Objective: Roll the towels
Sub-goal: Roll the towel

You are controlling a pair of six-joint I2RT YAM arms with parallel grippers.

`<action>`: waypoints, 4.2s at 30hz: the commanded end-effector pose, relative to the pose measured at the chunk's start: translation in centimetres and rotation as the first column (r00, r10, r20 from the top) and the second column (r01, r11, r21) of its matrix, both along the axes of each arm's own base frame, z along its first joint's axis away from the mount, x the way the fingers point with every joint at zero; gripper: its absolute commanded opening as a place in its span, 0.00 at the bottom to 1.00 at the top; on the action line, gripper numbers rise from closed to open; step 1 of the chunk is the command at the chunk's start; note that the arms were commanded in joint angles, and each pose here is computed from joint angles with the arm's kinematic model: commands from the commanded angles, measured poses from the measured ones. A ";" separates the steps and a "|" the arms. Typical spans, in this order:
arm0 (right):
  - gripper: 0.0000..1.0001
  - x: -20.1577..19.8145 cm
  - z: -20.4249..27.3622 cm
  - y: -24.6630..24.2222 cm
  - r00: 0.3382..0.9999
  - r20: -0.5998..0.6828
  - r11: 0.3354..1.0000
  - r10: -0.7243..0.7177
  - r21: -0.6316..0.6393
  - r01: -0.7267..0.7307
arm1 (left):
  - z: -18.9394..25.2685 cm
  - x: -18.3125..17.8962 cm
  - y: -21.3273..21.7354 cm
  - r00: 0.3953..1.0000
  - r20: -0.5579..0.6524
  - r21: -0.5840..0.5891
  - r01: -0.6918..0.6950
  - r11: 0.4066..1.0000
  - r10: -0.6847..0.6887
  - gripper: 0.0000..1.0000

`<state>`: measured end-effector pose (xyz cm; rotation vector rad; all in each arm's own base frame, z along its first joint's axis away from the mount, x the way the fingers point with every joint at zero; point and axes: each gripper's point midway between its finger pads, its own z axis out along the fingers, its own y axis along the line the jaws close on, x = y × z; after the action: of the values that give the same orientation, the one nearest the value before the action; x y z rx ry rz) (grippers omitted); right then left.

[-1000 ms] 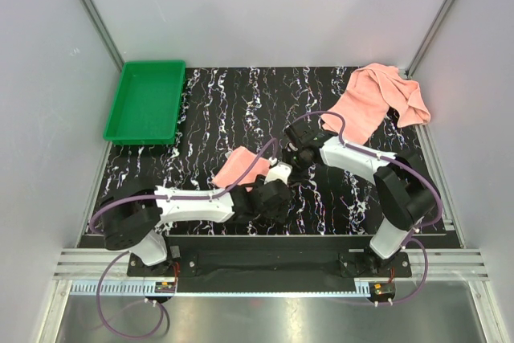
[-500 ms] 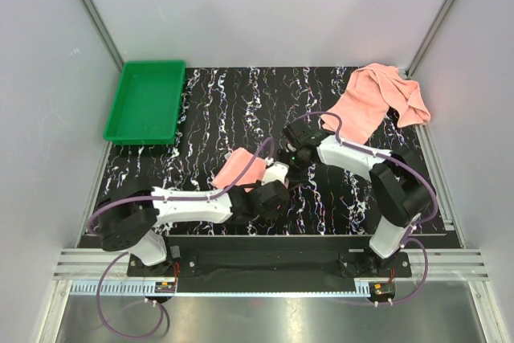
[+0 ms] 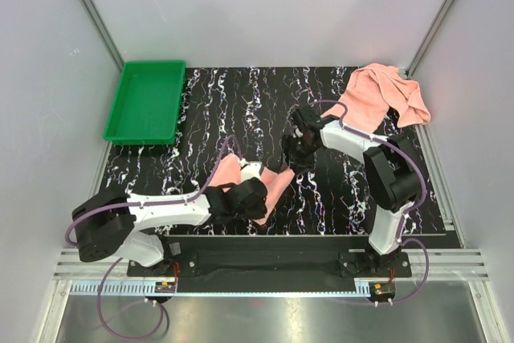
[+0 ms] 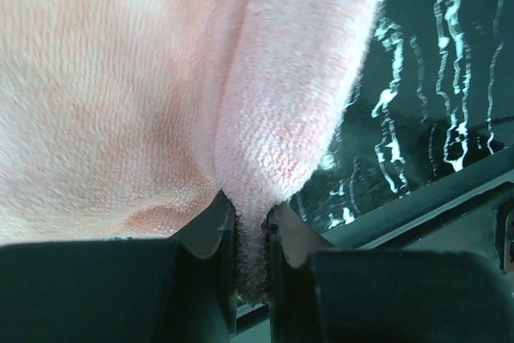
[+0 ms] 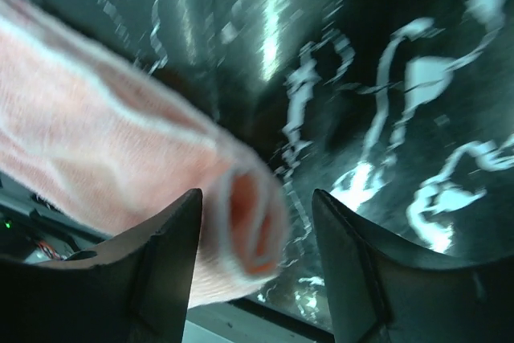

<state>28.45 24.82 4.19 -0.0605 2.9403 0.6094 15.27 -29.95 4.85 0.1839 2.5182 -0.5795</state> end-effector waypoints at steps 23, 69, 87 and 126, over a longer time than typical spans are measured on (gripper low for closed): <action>0.84 0.5 6.5 1.2 0.943 0.272 0.810 -0.193 0.587 -0.003 | -2.4 -0.9 2.7 0.902 -0.401 -0.359 -0.314 0.879 0.158 0.00; 0.30 -0.7 -1.2 1.5 0.978 0.200 0.993 -0.060 0.112 0.038 | -2.9 1.4 6.1 0.959 -0.200 0.032 -0.198 0.980 0.201 0.54; 0.31 -1.8 -0.5 -0.4 0.994 0.102 0.998 0.039 -0.049 -0.034 | 6.8 2.5 -1.8 0.904 0.352 0.272 0.149 0.951 -0.243 0.71; 0.37 -1.8 -1.1 -0.1 0.997 0.055 0.997 0.058 -0.063 -0.054 | -5.1 -0.6 -2.5 0.914 0.221 0.513 0.187 0.838 -0.339 0.29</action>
<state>26.17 24.97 3.06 -0.1473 2.9116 0.5555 16.22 -33.51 2.42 0.7434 2.2185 -0.0186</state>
